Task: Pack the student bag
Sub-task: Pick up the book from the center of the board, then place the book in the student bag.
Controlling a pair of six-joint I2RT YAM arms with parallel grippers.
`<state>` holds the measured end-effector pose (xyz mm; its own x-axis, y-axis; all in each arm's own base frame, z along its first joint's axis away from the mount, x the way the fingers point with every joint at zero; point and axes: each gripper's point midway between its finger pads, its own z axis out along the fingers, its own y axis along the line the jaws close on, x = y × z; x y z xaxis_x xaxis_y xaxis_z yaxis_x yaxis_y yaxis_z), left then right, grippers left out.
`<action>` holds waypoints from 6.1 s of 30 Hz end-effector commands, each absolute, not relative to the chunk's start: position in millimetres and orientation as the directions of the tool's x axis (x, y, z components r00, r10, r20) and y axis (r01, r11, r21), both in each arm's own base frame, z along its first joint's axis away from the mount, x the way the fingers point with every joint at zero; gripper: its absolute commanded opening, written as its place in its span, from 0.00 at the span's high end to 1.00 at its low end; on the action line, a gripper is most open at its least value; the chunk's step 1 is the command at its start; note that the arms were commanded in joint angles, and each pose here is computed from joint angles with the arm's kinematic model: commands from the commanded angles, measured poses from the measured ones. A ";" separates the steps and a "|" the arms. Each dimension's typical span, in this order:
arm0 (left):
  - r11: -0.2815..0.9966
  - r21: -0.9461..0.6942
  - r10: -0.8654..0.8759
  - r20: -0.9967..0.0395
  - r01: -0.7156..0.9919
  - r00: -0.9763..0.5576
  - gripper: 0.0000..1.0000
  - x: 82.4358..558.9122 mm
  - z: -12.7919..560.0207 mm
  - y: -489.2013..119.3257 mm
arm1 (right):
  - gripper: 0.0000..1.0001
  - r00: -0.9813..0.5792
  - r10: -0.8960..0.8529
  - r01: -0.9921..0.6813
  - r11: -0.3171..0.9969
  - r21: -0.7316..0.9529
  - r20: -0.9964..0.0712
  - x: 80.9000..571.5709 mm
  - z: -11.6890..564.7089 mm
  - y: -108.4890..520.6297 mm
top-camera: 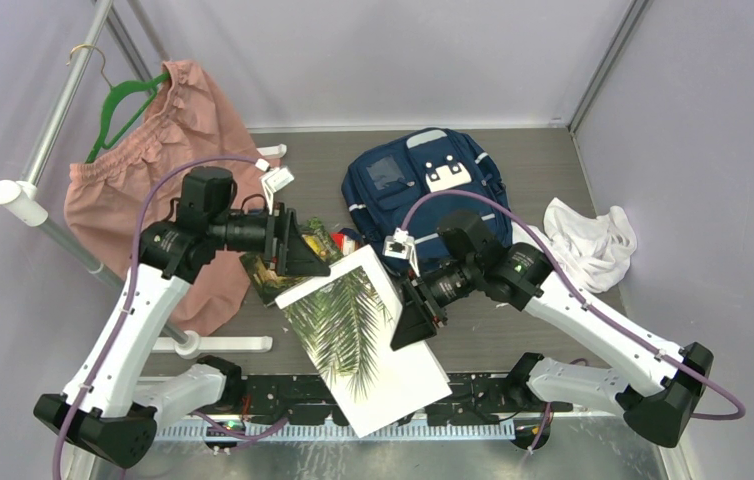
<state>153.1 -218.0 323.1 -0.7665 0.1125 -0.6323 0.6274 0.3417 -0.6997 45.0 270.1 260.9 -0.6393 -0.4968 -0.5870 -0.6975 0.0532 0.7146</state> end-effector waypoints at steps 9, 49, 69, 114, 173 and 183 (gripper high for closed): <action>0.071 -0.806 0.172 -0.570 0.587 -0.803 0.22 124.6 327.5 -229.2 | 0.77 -0.540 -0.470 -0.745 -0.119 0.656 -0.698 43.1 286.6 281.4; 0.450 -0.807 -0.353 -0.555 0.383 -0.753 1.00 228.5 369.2 -180.1 | 0.00 -0.398 0.452 -0.222 0.797 0.562 -0.798 190.7 323.9 129.9; 0.160 -0.903 -0.340 -0.429 0.399 -0.837 1.00 231.9 399.9 -198.5 | 0.00 -0.741 0.612 -0.524 -0.271 0.807 -0.276 147.8 367.4 238.7; 0.796 -0.549 -0.265 -0.697 0.257 -0.666 0.00 239.5 302.6 -135.0 | 0.98 -0.381 0.599 -0.001 0.762 0.648 -0.704 213.4 303.6 93.3; 0.713 -0.030 0.416 -0.787 0.701 -0.457 1.00 295.2 129.0 -466.3 | 0.94 -0.110 0.510 0.236 0.847 0.476 -0.853 170.2 366.3 -3.0; 0.604 -0.470 -0.093 -0.843 0.643 -0.529 1.00 327.1 292.7 -386.9 | 0.93 -0.184 0.490 -0.061 0.860 0.507 -0.852 155.1 361.4 42.4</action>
